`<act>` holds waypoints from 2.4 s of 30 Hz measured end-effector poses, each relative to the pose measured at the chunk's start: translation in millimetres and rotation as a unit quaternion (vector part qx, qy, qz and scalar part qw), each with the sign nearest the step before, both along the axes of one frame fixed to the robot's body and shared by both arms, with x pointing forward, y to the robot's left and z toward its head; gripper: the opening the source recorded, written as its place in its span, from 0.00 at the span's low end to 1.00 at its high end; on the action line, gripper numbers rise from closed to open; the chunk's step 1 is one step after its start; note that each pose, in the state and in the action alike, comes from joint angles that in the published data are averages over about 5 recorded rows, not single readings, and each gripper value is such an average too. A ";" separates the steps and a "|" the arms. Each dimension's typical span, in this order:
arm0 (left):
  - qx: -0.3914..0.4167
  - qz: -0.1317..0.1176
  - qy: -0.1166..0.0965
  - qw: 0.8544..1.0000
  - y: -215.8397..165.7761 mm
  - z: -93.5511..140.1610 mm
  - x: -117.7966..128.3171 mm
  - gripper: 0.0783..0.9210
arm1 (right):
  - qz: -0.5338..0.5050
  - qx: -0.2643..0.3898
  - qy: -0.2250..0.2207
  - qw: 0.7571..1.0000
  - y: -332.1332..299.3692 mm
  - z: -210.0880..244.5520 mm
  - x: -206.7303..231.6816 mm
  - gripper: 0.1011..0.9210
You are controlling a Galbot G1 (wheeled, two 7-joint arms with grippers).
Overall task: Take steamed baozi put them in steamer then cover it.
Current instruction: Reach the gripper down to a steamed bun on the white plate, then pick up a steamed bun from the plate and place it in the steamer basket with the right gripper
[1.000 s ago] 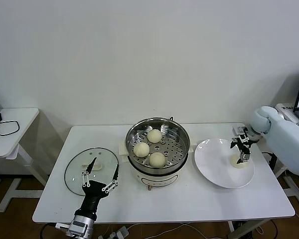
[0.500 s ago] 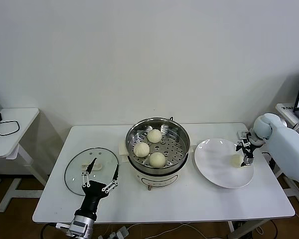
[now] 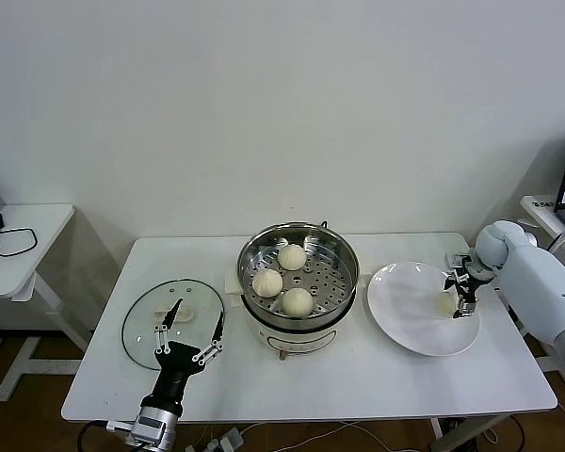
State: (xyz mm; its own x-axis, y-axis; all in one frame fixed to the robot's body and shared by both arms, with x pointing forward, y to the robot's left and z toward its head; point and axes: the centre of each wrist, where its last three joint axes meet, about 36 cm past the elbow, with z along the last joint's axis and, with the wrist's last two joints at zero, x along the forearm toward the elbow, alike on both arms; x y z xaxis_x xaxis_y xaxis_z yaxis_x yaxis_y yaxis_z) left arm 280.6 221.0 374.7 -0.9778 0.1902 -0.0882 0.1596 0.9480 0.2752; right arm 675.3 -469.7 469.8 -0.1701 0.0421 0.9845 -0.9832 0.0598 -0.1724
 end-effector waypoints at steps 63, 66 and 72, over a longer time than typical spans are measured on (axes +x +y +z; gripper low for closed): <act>0.001 -0.020 -0.015 1.000 -4.0 -0.2 3.6 0.88 | 0.083 0.117 -0.020 0.989 145.6 225.2 -42.0 0.74; 0.002 -0.020 -0.017 1.000 -2.3 -0.7 4.3 0.88 | 0.093 0.123 -0.005 0.988 173.5 228.3 -46.5 0.74; 0.004 -0.017 -0.018 1.000 1.2 -2.5 5.7 0.88 | 0.113 0.123 0.013 0.986 224.2 231.3 -47.5 0.74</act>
